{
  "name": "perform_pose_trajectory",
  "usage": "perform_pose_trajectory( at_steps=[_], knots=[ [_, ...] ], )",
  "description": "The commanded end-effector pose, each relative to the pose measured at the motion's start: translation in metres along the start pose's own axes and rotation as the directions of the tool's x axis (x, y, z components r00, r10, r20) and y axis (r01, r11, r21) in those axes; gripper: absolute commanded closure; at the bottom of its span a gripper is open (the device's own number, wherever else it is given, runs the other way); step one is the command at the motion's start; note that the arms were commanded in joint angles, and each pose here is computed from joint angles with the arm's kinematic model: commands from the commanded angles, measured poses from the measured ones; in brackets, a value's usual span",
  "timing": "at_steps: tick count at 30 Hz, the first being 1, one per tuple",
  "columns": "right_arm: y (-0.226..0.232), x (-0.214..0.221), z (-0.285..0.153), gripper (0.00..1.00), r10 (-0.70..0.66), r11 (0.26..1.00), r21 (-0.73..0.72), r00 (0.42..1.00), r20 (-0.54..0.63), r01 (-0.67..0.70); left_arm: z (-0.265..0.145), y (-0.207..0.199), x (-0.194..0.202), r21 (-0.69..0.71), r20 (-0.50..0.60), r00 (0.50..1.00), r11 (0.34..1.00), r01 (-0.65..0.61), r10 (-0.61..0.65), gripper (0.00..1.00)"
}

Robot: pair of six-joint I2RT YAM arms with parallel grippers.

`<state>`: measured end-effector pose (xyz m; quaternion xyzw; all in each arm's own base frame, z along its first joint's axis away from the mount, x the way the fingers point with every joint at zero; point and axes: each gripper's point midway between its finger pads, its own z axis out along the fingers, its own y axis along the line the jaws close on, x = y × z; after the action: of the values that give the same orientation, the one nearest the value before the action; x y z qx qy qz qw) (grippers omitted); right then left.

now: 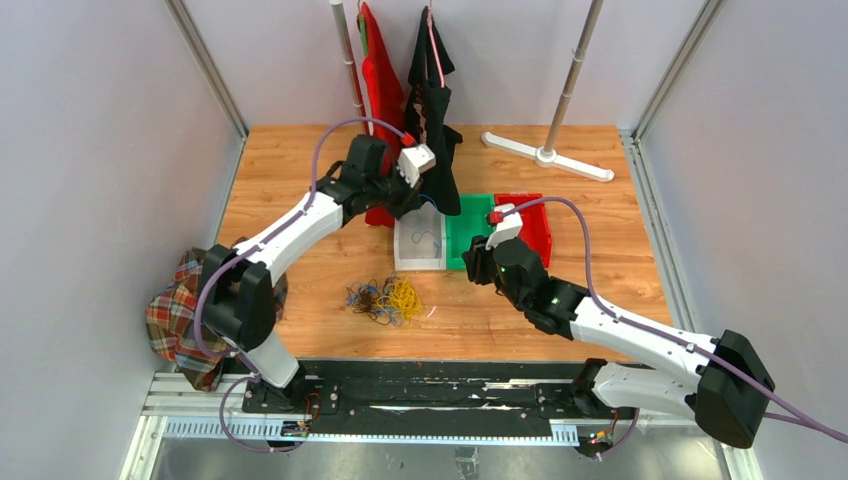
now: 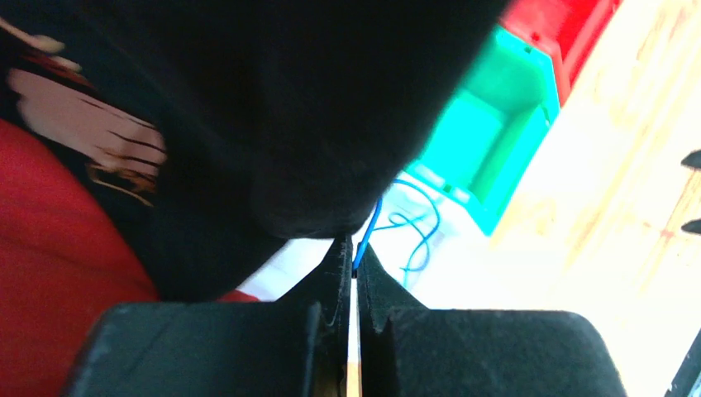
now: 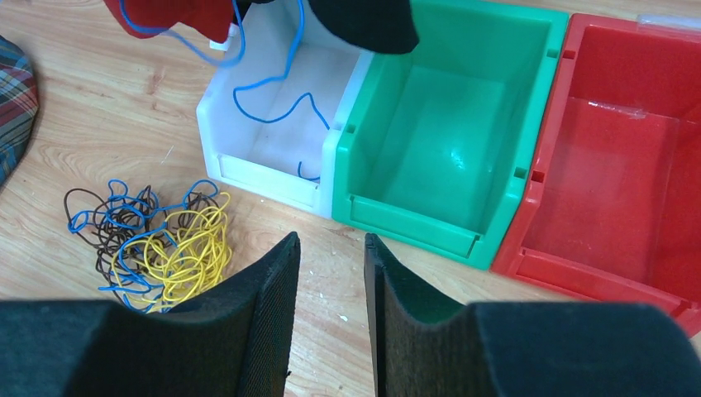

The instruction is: Untangle the cables

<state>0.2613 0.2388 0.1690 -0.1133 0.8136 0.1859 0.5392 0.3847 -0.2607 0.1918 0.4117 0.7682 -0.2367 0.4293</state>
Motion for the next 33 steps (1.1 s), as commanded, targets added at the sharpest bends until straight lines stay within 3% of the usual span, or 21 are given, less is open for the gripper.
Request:
perform_pose_trajectory(
  at_steps=[1,7,12,13,14,15,16,23,28,33],
  knots=[
    [-0.010,-0.001,-0.002,0.65,-0.005,0.999,0.033,1.000,0.004,0.005,0.016,-0.020,0.029,0.023,-0.064,0.996,0.998,-0.056,0.057,1.00],
    [-0.013,-0.001,-0.008,0.57,0.005,0.999,0.036,1.000,0.008,-0.005,0.034,-0.028,0.046,0.034,-0.102,0.994,0.999,-0.033,0.037,0.99],
    [-0.015,-0.001,-0.011,0.57,0.003,0.999,0.042,1.000,0.007,-0.003,0.041,-0.026,0.054,0.035,-0.128,0.991,0.999,-0.018,0.023,0.95],
    [-0.016,-0.001,-0.011,0.56,0.002,0.999,0.044,1.000,0.007,-0.003,0.042,-0.027,0.055,0.039,-0.131,0.991,0.999,-0.018,0.023,0.85],
    [-0.016,-0.002,-0.011,0.56,0.002,0.999,0.044,1.000,0.009,-0.002,0.042,-0.027,0.055,0.038,-0.138,0.990,0.999,-0.023,0.028,0.67],
    [-0.016,-0.003,-0.011,0.55,0.000,0.999,0.046,1.000,0.009,-0.001,0.041,-0.028,0.055,0.040,-0.146,0.988,0.999,-0.032,0.038,0.55],
    [-0.016,-0.003,-0.011,0.54,-0.003,0.999,0.048,1.000,0.009,0.003,0.039,-0.028,0.055,0.042,-0.156,0.987,0.998,-0.044,0.050,0.50],
    [-0.019,-0.006,-0.012,0.53,-0.010,0.998,0.064,1.000,0.011,0.010,0.018,-0.018,0.037,0.011,-0.194,0.974,0.993,-0.120,0.119,0.32],
    [-0.013,-0.003,-0.011,0.55,-0.015,1.000,0.028,1.000,-0.005,0.015,-0.010,-0.042,0.038,0.127,-0.262,0.957,0.987,-0.097,0.127,0.14],
    [0.002,0.015,-0.009,0.54,-0.024,0.999,-0.044,0.997,-0.067,0.021,-0.058,-0.086,0.079,0.319,-0.310,0.928,0.942,-0.104,0.208,0.11]
  ],
)
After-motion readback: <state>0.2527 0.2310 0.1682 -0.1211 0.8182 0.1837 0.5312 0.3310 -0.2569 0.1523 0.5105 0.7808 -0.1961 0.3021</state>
